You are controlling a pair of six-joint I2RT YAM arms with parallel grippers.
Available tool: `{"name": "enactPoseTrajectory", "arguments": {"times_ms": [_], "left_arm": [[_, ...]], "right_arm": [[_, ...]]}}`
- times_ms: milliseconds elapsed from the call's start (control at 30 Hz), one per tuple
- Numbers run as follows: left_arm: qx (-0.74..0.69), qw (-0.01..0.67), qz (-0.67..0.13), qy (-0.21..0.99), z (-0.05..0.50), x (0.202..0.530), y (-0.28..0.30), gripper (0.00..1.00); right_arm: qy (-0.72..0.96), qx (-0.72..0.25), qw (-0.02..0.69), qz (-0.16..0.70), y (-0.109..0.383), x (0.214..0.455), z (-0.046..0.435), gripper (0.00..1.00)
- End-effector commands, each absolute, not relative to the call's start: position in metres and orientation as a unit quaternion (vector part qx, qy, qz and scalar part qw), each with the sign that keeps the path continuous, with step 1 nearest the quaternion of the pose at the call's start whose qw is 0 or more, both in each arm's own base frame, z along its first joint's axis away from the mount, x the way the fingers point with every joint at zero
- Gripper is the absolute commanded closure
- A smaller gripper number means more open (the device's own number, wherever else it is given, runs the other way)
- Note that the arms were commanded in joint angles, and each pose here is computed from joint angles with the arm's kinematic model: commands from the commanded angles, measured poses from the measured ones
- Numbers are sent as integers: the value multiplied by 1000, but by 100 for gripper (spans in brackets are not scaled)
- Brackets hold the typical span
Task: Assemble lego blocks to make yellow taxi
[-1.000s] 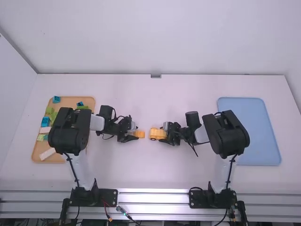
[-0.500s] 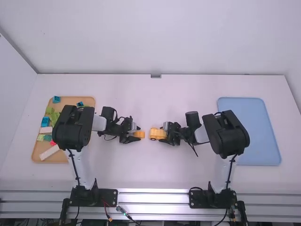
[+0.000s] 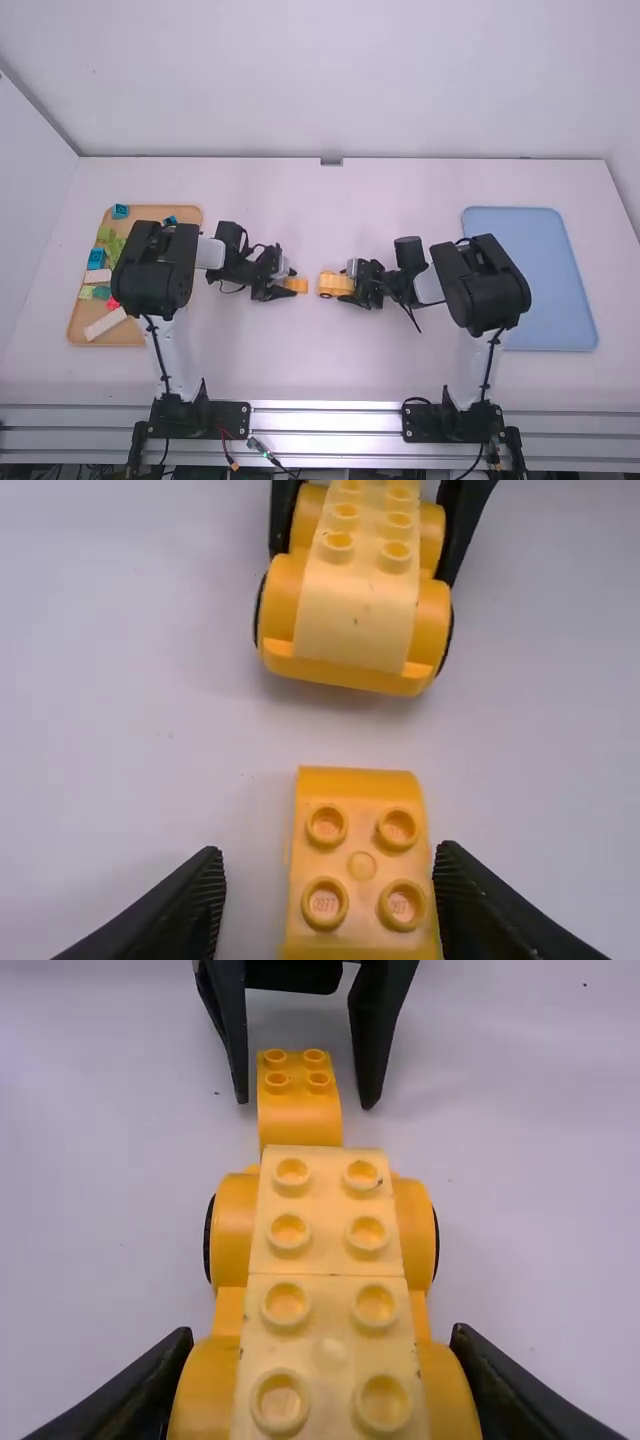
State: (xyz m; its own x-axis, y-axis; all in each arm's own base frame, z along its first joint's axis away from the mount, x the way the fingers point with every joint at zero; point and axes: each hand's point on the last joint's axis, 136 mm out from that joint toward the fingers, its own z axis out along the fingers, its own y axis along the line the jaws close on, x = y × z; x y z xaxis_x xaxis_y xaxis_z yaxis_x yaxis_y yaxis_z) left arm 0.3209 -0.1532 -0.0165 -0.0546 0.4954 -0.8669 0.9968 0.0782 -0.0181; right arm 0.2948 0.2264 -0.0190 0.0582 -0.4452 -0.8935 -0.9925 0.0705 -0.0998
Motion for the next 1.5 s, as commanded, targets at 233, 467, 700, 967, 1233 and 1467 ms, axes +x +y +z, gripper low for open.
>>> {"name": "enactPoseTrajectory", "arguments": {"times_ms": [233, 467, 700, 967, 1233, 1467], "left_arm": [[594, 373, -344, 625, -23, 316, -152, 56], [591, 375, -342, 627, -23, 318, -152, 67], [566, 378, -343, 647, -10, 331, -153, 78], [570, 383, -321, 653, 17, 338, -161, 87], [593, 390, -292, 641, 42, 340, -183, 90], [606, 410, -329, 597, 57, 330, -209, 95]], "right_arm": [[599, -595, 413, 341, 229, 294, -20, 41], [599, -595, 414, 341, 229, 294, -20, 41], [598, -595, 414, 340, 229, 294, -20, 41], [598, -596, 415, 340, 229, 294, -20, 41], [598, -596, 415, 340, 229, 294, -20, 41], [598, -596, 415, 340, 229, 294, -20, 41]]}}
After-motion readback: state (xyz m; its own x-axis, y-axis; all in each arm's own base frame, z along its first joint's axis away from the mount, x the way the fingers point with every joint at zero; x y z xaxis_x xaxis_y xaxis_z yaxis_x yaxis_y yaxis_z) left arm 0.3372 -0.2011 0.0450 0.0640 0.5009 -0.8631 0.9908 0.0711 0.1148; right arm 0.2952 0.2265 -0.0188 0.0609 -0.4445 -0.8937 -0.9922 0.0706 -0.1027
